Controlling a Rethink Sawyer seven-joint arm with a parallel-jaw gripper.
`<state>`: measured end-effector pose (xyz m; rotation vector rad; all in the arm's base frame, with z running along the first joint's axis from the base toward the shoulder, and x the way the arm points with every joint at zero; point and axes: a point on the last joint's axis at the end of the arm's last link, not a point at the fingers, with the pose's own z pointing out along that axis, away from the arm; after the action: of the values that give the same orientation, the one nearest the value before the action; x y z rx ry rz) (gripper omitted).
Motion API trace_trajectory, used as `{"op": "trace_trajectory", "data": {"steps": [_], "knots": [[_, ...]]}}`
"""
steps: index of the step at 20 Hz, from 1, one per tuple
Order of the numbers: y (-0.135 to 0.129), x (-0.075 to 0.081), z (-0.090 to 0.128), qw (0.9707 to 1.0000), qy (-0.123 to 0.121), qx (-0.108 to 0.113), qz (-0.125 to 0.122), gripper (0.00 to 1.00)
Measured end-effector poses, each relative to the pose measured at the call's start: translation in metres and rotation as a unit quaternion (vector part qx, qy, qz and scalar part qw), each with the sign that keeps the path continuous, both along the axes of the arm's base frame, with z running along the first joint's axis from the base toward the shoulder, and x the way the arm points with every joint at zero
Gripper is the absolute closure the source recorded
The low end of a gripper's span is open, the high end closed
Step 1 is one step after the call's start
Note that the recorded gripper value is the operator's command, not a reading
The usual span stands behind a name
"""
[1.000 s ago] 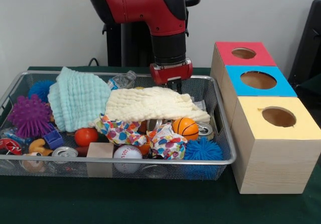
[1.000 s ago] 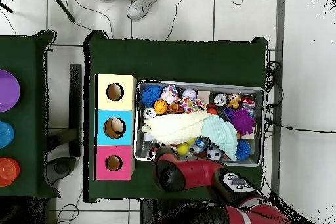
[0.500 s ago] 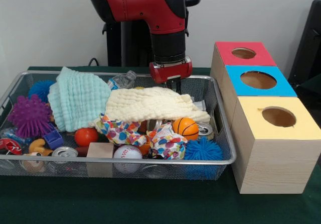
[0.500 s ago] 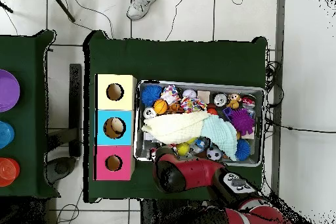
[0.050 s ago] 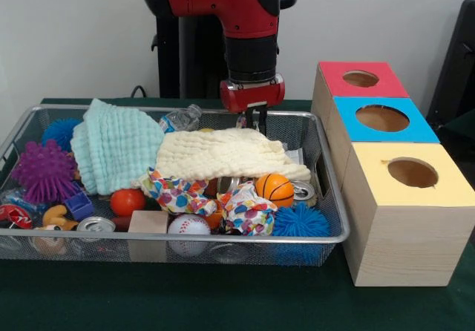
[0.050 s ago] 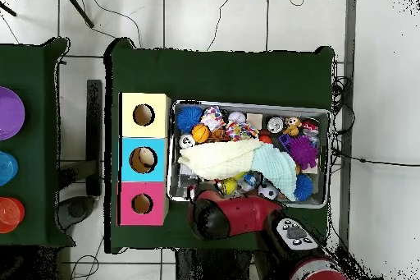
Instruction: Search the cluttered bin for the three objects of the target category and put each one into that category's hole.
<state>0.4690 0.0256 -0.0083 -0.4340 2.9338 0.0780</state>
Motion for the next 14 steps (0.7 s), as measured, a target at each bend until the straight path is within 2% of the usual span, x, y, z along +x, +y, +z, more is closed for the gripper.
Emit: {"op": "trace_trajectory", "data": {"steps": [6,14], "knots": [[-0.006,0.008,0.018,0.9998,0.015,-0.015,-0.007,1.0],[0.001,0.017,0.036,0.9995,0.014,-0.026,-0.007,1.0]]}}
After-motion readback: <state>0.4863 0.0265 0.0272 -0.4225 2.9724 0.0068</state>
